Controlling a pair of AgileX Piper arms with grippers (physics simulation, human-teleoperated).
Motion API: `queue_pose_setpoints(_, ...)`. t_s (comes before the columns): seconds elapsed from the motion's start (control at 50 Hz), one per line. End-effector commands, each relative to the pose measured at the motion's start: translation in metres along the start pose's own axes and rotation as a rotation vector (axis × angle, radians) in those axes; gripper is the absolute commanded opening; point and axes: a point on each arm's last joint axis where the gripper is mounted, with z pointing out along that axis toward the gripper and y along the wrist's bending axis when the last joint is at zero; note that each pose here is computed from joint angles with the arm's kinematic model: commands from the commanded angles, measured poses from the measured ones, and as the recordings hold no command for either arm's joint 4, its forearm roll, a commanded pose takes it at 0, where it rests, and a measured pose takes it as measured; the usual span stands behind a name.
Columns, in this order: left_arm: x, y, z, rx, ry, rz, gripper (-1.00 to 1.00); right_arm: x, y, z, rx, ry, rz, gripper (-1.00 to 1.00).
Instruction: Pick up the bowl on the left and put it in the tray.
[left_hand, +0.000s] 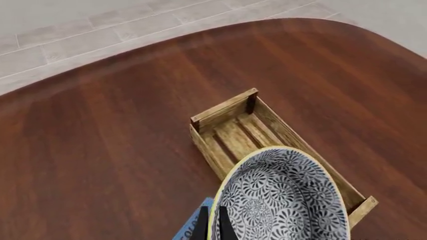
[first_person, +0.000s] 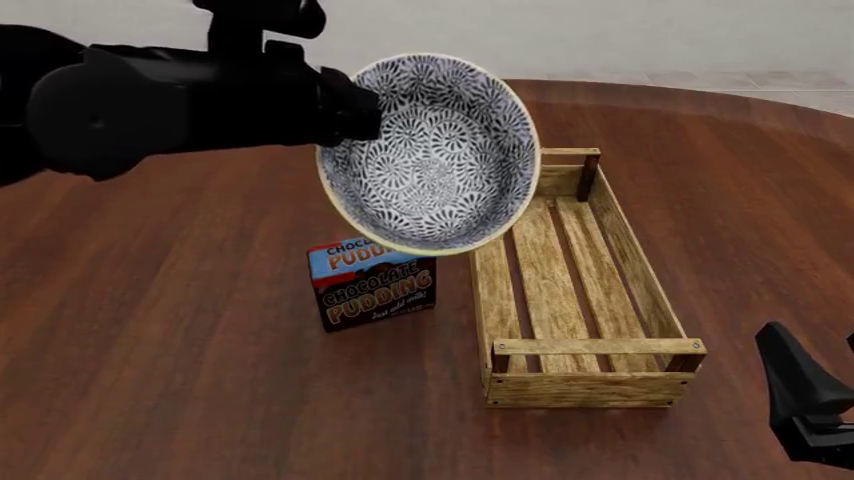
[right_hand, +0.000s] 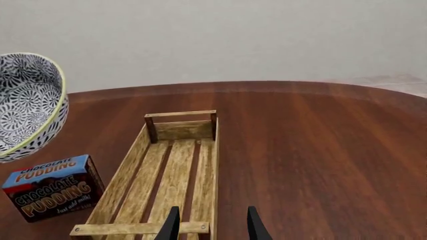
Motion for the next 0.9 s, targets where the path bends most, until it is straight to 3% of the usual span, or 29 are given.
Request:
queue_pose_setpoints(0.02, -0.003, -0.008, 0.001, 0.027, -0.008, -0.011, -1.0, 0.0, 0.0, 0.0, 0.0, 0.002, 0.001, 1.0)
queue_pose_setpoints(0.38, -0.009, -0.02, 0.002, 0.061, -0.005, 0.006, -1.0, 0.0, 0.0, 0.0, 0.001, 0.002, 0.004, 1.0)
queue_pose_setpoints(0.9, -0.005, -0.046, 0.015, 0.131, 0.032, -0.031, -1.0, 0.0, 0.0, 0.0, 0.005, -0.005, 0.001, 1.0)
